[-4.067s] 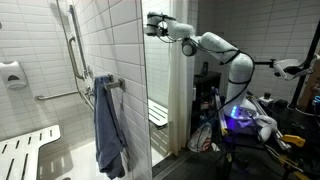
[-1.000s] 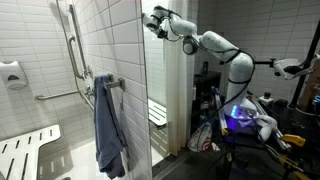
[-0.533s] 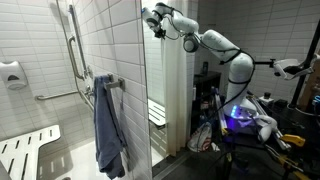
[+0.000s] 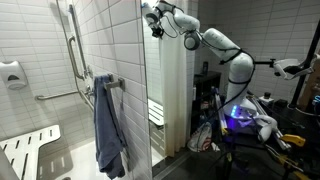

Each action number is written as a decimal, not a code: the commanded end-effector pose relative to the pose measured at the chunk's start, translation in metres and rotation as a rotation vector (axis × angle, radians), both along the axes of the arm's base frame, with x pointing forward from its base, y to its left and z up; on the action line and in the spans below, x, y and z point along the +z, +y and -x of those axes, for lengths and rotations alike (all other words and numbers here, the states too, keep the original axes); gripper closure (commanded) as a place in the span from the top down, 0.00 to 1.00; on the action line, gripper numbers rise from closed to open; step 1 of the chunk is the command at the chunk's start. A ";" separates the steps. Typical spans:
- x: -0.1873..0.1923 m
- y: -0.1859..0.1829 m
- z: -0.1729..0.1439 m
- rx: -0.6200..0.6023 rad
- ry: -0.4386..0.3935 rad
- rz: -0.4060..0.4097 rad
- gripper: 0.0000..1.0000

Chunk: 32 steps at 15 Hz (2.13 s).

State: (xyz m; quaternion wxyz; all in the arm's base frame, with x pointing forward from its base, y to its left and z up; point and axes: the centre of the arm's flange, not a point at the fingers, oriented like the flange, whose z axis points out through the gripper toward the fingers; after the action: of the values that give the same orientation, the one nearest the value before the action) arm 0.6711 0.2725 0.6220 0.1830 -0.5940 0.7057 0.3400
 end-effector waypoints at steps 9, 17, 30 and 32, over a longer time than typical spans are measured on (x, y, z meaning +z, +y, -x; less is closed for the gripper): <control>-0.015 -0.053 0.014 -0.191 0.036 0.160 0.01; -0.040 -0.003 -0.001 0.130 -0.010 -0.063 0.58; -0.070 0.035 -0.003 0.334 -0.001 -0.103 0.00; -0.069 0.036 -0.004 0.349 0.000 -0.110 0.01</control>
State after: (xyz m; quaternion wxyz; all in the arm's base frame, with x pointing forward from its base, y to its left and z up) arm 0.6707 0.3077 0.5473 0.1533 -0.6879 0.5837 0.4033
